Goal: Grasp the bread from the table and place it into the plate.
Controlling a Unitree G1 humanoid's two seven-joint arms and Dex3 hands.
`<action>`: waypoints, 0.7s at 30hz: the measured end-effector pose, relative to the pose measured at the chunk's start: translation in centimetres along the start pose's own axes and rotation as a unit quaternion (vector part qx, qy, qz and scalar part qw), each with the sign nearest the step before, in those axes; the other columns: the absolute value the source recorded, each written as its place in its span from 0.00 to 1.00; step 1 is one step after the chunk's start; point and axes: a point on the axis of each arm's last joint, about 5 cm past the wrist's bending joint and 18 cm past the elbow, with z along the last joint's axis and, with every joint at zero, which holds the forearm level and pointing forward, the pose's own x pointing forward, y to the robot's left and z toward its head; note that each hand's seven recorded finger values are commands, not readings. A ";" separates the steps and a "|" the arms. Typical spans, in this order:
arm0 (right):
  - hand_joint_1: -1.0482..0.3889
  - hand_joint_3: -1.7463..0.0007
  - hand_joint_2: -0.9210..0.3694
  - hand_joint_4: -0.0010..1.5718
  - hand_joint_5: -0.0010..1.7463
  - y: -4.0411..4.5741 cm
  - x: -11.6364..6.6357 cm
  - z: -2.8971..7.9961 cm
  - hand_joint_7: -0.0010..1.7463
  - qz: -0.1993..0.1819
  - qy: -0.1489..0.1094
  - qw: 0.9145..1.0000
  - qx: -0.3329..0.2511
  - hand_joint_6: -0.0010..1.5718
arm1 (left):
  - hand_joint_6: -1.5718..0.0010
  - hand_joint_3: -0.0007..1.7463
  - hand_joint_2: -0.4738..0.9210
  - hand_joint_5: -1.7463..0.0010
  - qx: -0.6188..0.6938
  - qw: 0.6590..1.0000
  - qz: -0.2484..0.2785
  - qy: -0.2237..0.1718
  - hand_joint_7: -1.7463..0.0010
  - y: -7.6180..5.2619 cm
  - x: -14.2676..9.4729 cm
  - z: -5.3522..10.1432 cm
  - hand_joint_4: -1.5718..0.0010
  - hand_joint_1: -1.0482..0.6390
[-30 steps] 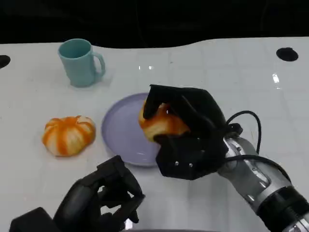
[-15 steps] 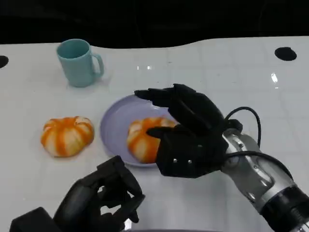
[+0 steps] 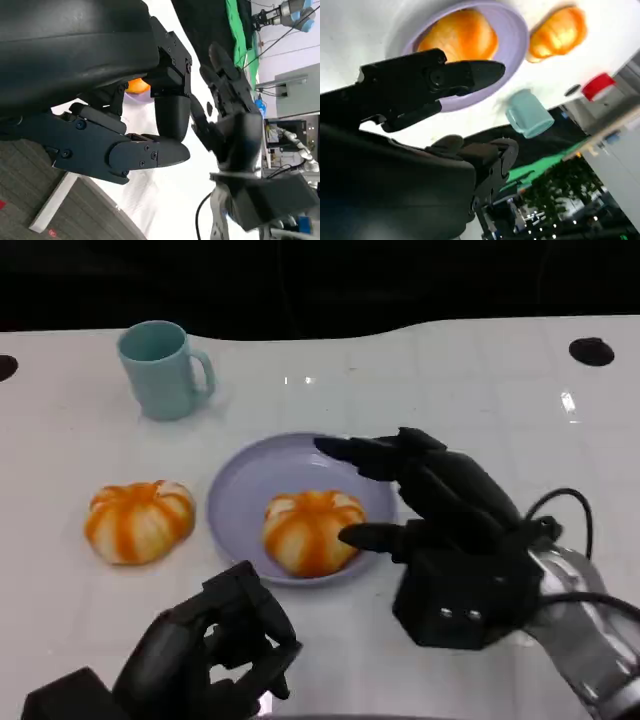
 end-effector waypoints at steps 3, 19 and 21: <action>0.38 0.88 0.00 0.07 0.50 -0.49 -1.2 0.0 0.05 -0.001 -0.014 1.000 0.027 0.31 | 0.73 0.26 1.00 0.00 -0.003 1.000 0.000 0.000 0.01 0.0 0.0 0.0 0.60 0.33; 0.57 0.35 0.34 0.37 0.90 -0.64 -8.2 -0.9 0.71 -0.067 -0.041 0.971 0.228 0.41 | 0.73 0.26 1.00 0.00 -0.002 1.000 -0.002 0.001 0.01 -0.1 0.2 -0.1 0.59 0.33; 0.58 0.30 0.36 0.38 0.92 -0.63 -9.0 -1.0 0.75 -0.077 -0.034 0.969 0.230 0.44 | 0.73 0.26 1.00 0.00 -0.001 1.000 -0.002 0.001 0.01 -0.1 0.3 -0.1 0.58 0.33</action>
